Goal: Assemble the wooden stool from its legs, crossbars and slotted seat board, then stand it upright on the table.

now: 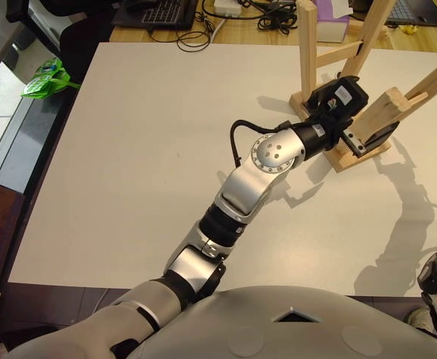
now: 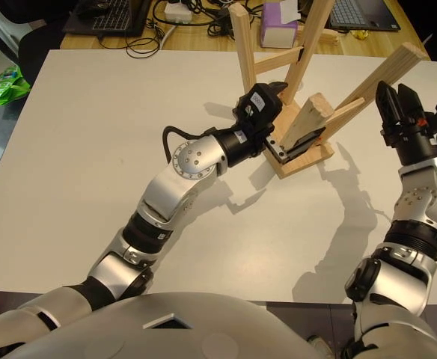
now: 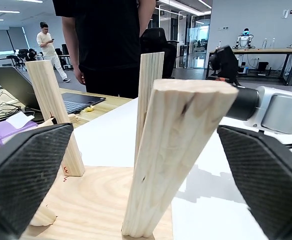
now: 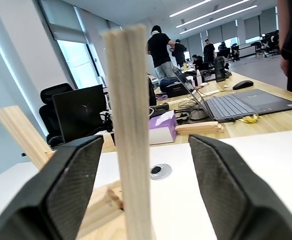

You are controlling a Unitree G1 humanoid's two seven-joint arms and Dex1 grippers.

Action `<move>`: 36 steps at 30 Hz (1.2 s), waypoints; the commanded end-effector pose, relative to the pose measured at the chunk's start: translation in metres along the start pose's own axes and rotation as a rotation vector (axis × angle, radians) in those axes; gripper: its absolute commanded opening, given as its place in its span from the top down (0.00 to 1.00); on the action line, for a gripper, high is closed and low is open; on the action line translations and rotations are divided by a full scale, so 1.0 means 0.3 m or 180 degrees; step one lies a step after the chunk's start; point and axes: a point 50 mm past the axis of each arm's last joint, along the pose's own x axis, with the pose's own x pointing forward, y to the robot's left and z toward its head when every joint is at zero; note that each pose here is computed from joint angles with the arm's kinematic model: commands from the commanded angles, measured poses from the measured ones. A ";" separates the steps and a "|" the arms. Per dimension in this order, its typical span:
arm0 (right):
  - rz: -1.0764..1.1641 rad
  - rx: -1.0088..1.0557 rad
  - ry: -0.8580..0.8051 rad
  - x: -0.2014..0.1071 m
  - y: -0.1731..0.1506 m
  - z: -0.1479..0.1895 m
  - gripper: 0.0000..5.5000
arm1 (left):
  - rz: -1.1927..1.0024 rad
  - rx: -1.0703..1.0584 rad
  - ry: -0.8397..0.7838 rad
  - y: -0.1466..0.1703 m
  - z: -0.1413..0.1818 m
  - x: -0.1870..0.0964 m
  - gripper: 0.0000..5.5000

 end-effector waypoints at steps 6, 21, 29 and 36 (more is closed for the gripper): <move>0.0501 -0.0011 -0.0037 -0.003 0.021 0.158 0.43 | -0.0026 0.0133 -0.0308 -0.017 0.030 -0.030 0.02; 0.1244 -0.0252 0.1202 -0.112 0.065 0.138 0.60 | 0.0115 0.0093 -0.0450 0.020 0.044 -0.110 0.02; 0.1339 -0.0776 0.0848 -0.030 0.193 -0.011 0.86 | 0.0160 0.0012 -0.0513 0.015 0.041 -0.120 0.02; 0.1363 -0.1145 0.1310 -0.058 0.201 -0.158 0.99 | 0.0159 -0.0041 -0.0493 0.007 0.036 -0.121 0.02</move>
